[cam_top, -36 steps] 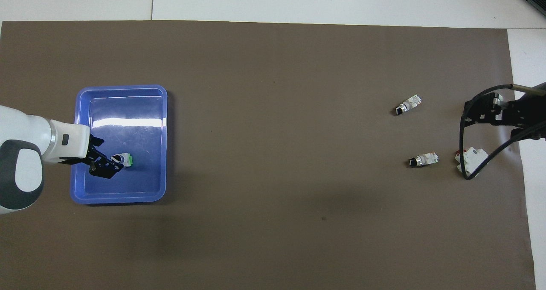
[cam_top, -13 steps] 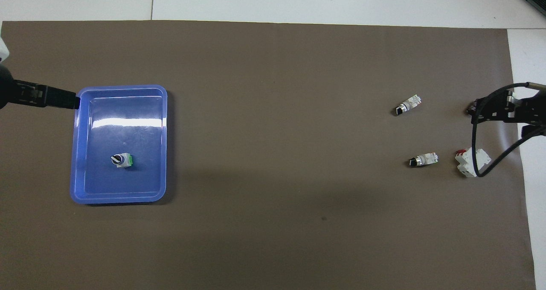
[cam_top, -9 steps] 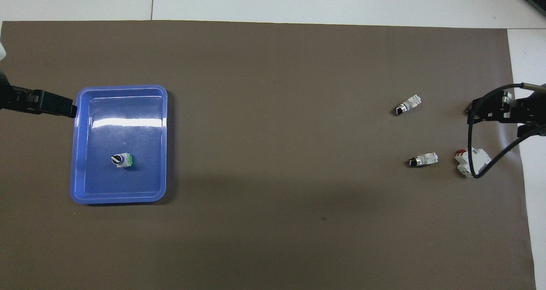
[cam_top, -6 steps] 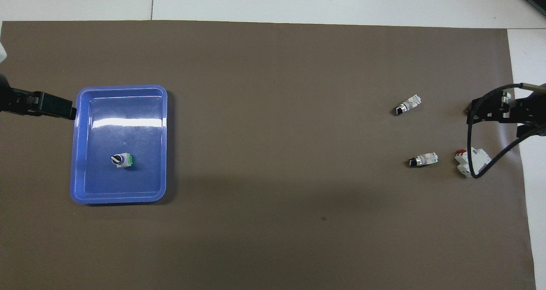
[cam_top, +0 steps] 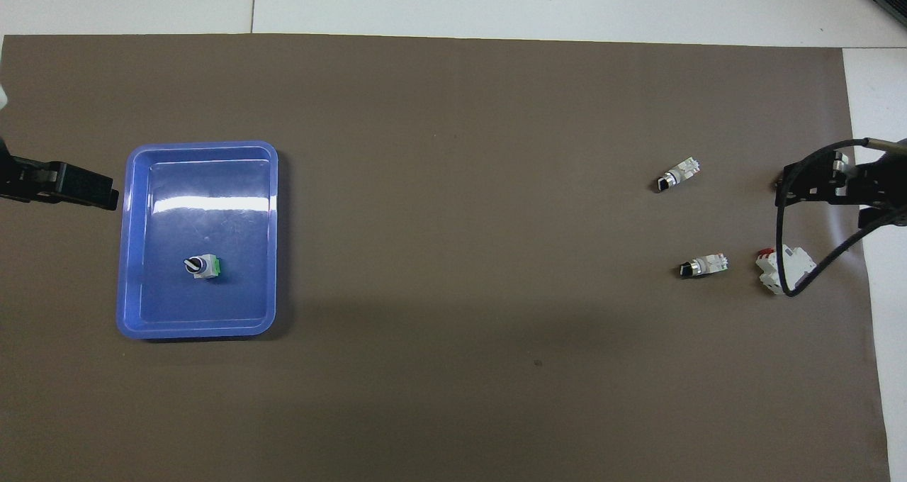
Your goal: Turn and place switch with both arms
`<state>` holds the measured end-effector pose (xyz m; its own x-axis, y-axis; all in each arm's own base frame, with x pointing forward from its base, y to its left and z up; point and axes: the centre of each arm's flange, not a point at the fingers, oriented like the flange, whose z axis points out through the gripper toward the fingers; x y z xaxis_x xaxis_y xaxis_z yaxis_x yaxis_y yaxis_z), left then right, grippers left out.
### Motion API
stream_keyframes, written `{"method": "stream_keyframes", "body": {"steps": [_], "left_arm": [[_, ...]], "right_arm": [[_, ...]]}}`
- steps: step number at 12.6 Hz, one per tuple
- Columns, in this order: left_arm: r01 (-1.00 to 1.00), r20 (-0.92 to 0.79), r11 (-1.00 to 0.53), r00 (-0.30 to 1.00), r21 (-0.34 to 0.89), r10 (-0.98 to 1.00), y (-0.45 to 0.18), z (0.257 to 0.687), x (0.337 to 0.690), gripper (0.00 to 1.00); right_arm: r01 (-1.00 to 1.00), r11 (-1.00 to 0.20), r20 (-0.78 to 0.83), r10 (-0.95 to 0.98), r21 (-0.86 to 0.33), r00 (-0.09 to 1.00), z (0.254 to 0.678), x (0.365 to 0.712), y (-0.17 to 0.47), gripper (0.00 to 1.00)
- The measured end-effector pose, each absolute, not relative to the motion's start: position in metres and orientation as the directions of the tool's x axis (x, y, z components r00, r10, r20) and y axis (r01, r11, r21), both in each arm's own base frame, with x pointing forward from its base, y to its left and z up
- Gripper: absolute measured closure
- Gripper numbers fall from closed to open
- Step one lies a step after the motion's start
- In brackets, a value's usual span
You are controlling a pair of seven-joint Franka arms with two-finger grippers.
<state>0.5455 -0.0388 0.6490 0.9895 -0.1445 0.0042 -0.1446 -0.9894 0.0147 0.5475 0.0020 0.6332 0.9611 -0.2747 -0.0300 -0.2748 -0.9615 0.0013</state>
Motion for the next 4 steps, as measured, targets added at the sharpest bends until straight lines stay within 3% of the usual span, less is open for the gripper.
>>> {"method": "stream_keyframes", "body": {"steps": [4], "left_arm": [[-0.130, 0.002, -0.991, 0.992, 0.014, -0.130, -0.0304, 0.6511, 0.5437, 0.00]], "right_arm": [[-0.275, -0.961, -0.030, -0.275, 0.001, 0.961, 0.6332, 0.5475, 0.0020, 0.00]]}}
